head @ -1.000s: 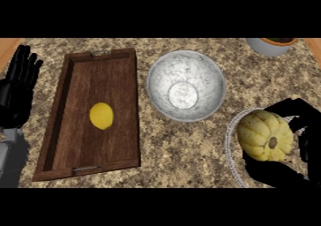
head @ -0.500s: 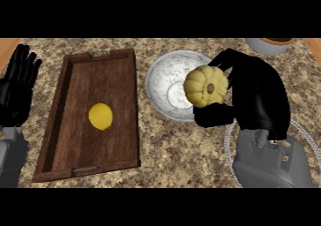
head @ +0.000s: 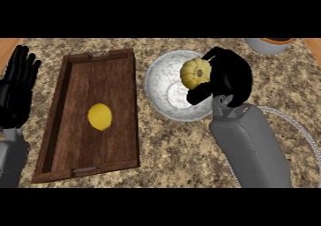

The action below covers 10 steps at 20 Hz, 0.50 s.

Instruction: Pick the squash from the placemat and place it in the bowl

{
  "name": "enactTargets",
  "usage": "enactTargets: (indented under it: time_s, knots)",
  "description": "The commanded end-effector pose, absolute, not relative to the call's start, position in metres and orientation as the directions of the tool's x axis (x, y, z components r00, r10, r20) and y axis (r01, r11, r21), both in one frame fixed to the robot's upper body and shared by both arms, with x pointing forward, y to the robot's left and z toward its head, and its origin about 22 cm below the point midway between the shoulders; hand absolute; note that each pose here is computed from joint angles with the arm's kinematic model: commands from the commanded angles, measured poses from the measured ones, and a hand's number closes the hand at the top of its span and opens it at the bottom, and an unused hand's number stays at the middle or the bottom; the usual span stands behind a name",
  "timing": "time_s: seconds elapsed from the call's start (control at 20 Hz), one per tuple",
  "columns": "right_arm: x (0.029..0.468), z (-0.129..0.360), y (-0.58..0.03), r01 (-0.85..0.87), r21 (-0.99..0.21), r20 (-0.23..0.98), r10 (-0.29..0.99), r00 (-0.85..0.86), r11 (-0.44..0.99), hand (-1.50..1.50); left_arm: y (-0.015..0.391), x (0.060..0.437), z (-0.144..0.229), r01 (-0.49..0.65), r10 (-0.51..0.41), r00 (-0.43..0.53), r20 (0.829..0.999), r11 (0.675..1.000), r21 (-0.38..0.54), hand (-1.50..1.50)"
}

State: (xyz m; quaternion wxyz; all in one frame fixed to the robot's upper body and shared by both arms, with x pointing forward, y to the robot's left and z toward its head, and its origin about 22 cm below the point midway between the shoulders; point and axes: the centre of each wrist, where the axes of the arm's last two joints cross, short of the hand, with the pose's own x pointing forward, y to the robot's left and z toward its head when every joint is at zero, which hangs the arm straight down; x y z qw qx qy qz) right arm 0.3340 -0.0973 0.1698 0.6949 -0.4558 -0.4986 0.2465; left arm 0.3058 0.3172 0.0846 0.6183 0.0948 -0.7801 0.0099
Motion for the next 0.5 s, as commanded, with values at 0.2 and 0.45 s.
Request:
enactTargets:
  time_s: [0.2,0.45]
  knots:
    - [0.362,0.114,-0.108,0.239,-0.715,0.679,0.574,0.457,0.657,-1.5,0.309,0.303,0.078,-0.151,-0.13,-0.224,0.966,0.984,0.097,0.0]
    - [0.354,0.111,-0.1,0.434,-0.574,0.818,0.498,0.287,0.694,-1.5,0.332,0.292,0.084,-0.147,-0.137,-0.213,0.967,0.983,0.107,0.0]
